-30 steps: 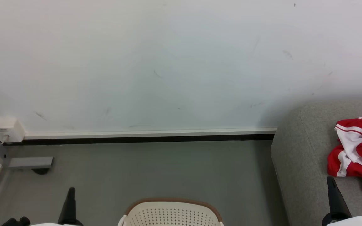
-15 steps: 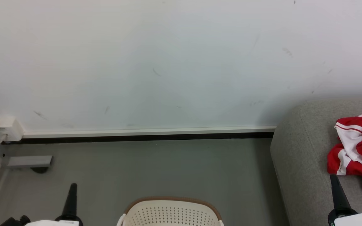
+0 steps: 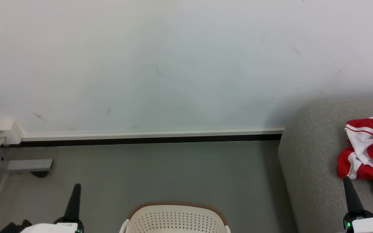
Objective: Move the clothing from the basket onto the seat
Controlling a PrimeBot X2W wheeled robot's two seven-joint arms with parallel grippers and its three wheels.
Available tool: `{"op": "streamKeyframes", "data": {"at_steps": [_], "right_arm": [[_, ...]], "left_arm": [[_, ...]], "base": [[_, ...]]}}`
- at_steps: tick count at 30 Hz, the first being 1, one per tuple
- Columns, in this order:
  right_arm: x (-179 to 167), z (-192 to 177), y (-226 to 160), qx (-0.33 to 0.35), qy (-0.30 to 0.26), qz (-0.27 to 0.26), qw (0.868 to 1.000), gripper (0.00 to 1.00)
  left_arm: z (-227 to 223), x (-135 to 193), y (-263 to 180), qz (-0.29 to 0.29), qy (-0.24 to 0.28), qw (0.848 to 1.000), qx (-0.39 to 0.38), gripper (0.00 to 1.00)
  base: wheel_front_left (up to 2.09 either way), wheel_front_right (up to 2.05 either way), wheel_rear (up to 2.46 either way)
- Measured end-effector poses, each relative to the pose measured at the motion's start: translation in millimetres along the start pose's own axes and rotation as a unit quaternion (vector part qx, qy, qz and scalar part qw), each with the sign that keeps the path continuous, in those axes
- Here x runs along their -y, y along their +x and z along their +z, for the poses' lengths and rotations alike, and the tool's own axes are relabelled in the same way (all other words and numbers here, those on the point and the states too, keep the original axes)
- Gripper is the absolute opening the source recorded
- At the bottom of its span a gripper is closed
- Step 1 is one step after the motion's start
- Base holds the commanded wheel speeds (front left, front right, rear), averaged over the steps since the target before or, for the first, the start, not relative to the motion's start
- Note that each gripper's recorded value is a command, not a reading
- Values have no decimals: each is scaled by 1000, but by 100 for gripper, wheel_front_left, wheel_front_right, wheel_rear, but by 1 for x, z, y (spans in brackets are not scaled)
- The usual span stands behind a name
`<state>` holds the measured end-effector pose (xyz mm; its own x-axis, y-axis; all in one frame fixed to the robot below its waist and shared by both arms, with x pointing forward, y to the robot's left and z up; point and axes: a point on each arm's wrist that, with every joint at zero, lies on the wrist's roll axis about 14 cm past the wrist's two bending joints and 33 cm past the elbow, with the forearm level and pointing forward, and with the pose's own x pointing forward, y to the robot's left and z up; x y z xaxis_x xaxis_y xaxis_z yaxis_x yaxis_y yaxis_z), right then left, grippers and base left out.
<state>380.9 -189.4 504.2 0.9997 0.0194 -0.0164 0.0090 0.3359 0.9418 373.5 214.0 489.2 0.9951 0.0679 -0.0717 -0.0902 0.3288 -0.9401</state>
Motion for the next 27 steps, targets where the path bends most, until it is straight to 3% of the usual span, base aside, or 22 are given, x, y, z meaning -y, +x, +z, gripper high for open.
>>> {"op": "streamKeyframes", "data": {"at_steps": [27], "right_arm": [[0, 6, 5, 5, 109, 2, 994, 0]], "left_arm": [[-5, 14, 9, -23, -105, 994, -17, 0]], "base": [[0, 0, 0]]}}
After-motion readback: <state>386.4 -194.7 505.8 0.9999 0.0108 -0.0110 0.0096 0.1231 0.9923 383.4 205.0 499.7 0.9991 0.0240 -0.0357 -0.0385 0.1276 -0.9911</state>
